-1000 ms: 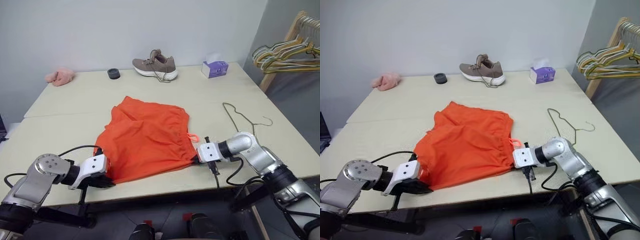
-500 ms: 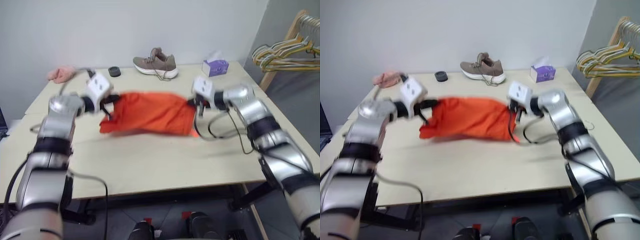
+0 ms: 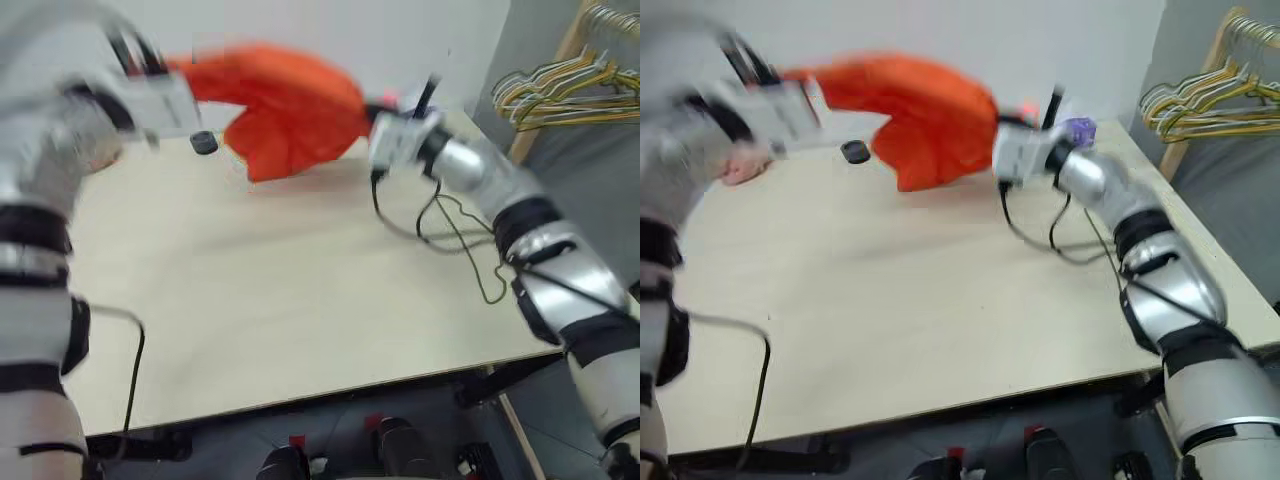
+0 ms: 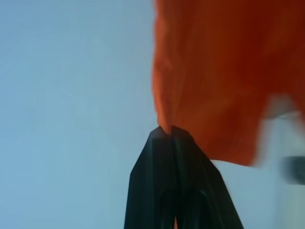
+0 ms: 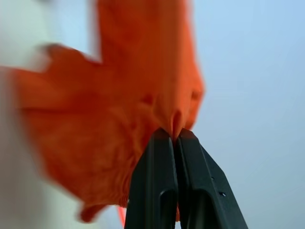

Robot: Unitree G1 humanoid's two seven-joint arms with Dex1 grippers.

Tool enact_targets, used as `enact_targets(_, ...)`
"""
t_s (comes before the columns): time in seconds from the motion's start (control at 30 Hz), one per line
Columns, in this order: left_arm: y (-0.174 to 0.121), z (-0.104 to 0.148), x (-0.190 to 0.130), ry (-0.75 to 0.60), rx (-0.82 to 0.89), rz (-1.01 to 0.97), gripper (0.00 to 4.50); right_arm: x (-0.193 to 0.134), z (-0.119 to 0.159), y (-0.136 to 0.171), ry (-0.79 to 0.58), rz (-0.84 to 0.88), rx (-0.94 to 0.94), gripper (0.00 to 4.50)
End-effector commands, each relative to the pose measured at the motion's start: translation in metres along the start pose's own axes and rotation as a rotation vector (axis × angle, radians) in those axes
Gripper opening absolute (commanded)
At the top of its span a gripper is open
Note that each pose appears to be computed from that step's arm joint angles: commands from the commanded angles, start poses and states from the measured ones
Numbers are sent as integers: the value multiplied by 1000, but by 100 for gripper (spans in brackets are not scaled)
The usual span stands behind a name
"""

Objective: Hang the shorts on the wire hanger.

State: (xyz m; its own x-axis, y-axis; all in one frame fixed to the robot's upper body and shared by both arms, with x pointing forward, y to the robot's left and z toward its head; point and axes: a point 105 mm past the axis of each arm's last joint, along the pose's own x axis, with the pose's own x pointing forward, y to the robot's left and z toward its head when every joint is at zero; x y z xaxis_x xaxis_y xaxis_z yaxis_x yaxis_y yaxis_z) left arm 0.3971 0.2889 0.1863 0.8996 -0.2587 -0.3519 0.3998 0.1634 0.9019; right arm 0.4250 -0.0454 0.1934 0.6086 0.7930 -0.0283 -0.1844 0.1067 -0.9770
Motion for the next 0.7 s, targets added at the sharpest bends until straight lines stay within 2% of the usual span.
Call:
enact_targets(0.03, -75, -17, -27, 50, -295, -308, 0, -7, 10, 44, -76, 179, -23, 3)
enact_targets(0.17, -116, -9, -55, 63, -443, -469, 0, -19, 20, 76, -145, 300, -6, 3)
enact_targets(0.23, -145, -5, -79, 85, -456, -627, 0, -29, 23, 93, -174, 379, 17, 3)
enact_targets(0.3, -156, 2, -96, 79, -495, -717, 0, -44, 24, 104, -189, 476, 88, 3)
enact_targets(0.43, -162, 20, -113, 28, -540, -810, 0, -69, 21, 102, -172, 606, 217, 3)
enact_targets(0.57, -165, 25, -117, 17, -545, -839, 0, -85, 25, 99, -167, 676, 310, 3)
enact_targets(0.7, -169, 43, -117, -57, -590, -878, 0, -121, 33, 110, -108, 848, 427, 3)
